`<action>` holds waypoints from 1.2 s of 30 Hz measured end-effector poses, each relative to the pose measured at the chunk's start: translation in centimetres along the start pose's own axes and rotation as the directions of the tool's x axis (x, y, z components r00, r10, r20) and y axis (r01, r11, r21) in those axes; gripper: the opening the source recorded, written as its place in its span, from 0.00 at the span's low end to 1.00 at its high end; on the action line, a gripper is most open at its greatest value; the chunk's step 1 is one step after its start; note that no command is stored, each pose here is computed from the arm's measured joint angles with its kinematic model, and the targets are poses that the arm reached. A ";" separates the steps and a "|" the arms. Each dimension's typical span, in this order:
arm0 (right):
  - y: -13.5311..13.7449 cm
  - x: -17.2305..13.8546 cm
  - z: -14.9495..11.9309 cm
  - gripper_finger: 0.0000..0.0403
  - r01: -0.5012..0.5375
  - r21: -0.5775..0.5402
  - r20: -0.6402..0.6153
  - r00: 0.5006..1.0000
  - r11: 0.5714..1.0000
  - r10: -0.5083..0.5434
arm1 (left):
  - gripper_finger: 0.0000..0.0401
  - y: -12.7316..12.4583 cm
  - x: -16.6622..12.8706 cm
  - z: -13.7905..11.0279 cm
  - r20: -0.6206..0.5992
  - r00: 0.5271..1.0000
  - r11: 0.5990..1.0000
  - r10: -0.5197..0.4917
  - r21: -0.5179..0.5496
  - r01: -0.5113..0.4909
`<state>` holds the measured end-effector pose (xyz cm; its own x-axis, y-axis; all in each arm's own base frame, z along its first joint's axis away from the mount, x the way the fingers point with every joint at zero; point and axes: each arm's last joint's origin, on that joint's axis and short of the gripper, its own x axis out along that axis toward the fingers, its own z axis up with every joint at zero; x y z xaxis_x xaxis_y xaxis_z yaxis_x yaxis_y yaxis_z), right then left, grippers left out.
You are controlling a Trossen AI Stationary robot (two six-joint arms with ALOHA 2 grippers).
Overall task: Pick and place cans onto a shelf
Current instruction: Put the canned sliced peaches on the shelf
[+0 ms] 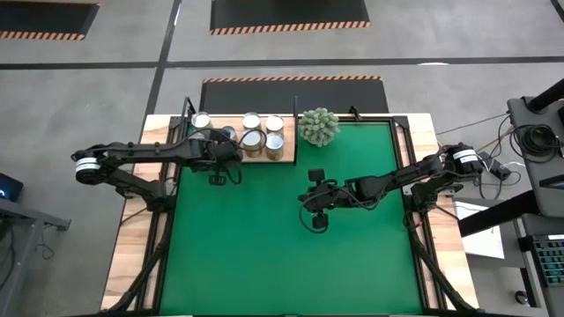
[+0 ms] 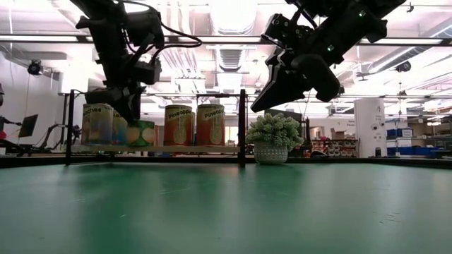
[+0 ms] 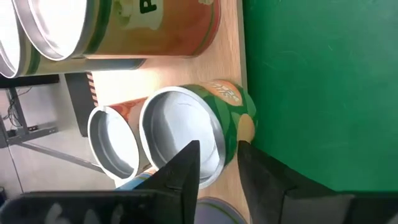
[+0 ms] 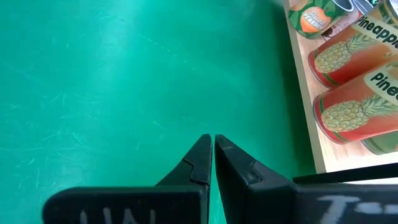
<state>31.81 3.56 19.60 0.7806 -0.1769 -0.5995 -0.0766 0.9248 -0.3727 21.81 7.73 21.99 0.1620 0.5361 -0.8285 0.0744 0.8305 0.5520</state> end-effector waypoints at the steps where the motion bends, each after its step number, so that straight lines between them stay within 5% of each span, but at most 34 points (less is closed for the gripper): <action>1: 0.0 0.0 0.0 0.02 0.000 0.000 0.000 1.000 1.000 0.000 | 0.23 0.0 0.0 0.0 -0.003 1.000 1.000 -0.002 0.002 0.002; 7: 0.0 0.0 0.0 0.02 0.000 0.000 0.000 1.000 1.000 0.000 | 0.26 0.6 -1.4 0.4 -0.007 1.000 0.998 -0.017 -0.062 0.016; 14: 0.0 0.0 0.0 0.02 0.000 0.000 0.000 1.000 1.000 0.000 | 0.16 -0.2 -1.7 0.6 0.088 0.972 0.972 -0.217 -0.068 0.223; 19: 0.0 0.0 -0.1 0.02 -0.001 -0.001 -0.002 1.000 1.000 0.001 | 0.02 -0.5 -0.8 0.0 0.003 0.992 0.989 -0.125 -0.085 0.125; 24: 0.0 0.0 -0.1 0.02 -0.001 -0.001 -0.002 1.000 1.000 0.001 | 0.03 -0.3 -0.8 0.0 -0.025 0.997 0.993 -0.068 -0.098 0.065; 32: 0.0 0.0 -0.1 0.02 0.000 -0.001 -0.001 1.000 1.000 0.000 | 0.00 -0.6 -0.8 0.2 0.026 0.989 0.979 -0.146 -0.141 0.148; 36: 0.0 0.0 -0.1 0.02 0.000 -0.001 0.000 1.000 1.000 0.000 | 0.00 -0.5 -0.6 0.1 0.010 0.994 0.982 -0.109 -0.152 0.109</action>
<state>31.79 3.55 19.54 0.7807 -0.1772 -0.5992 -0.0772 0.9242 -0.3740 21.74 6.95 22.21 0.1625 0.4413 -0.8825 -0.0585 0.8972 0.4378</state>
